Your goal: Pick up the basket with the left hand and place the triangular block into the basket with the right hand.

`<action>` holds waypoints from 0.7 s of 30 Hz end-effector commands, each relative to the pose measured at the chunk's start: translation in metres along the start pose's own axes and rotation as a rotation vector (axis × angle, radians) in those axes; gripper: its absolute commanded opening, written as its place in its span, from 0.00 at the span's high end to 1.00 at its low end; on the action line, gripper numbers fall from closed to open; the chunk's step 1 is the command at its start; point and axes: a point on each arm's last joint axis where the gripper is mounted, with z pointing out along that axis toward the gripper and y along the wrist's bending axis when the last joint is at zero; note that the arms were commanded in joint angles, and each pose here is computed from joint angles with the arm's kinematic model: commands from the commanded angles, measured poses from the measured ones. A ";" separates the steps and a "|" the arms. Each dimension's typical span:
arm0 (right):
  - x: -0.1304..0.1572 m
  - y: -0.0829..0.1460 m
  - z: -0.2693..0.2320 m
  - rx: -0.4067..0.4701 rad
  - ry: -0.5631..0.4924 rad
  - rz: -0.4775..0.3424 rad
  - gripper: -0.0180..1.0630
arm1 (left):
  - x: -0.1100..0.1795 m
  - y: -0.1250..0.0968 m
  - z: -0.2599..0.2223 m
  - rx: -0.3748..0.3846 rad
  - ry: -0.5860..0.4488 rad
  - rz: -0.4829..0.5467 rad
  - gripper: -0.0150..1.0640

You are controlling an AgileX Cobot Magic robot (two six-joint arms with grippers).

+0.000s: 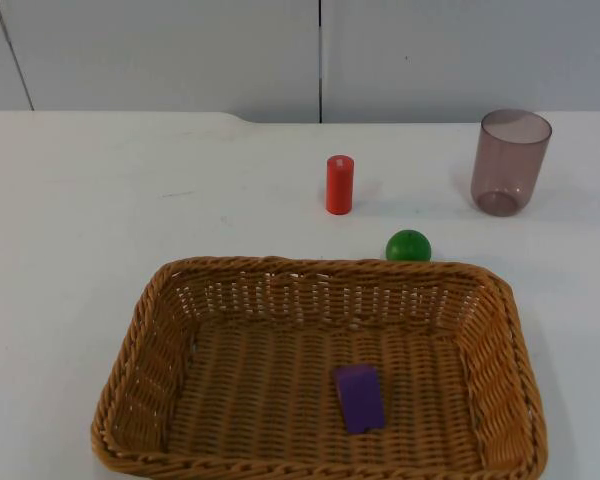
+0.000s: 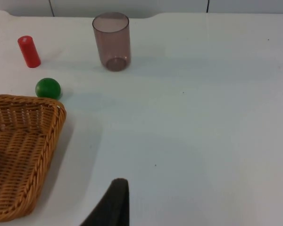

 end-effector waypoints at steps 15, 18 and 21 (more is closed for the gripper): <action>0.000 0.000 0.000 0.000 -0.001 -0.005 0.01 | 0.001 0.000 0.000 0.005 0.005 0.014 0.01; 0.000 0.000 0.000 0.000 -0.001 -0.005 0.01 | 0.001 0.000 0.000 0.008 0.005 0.022 0.01; 0.000 0.000 0.000 0.000 -0.001 -0.013 0.01 | 0.001 0.000 0.000 0.008 0.005 0.022 0.01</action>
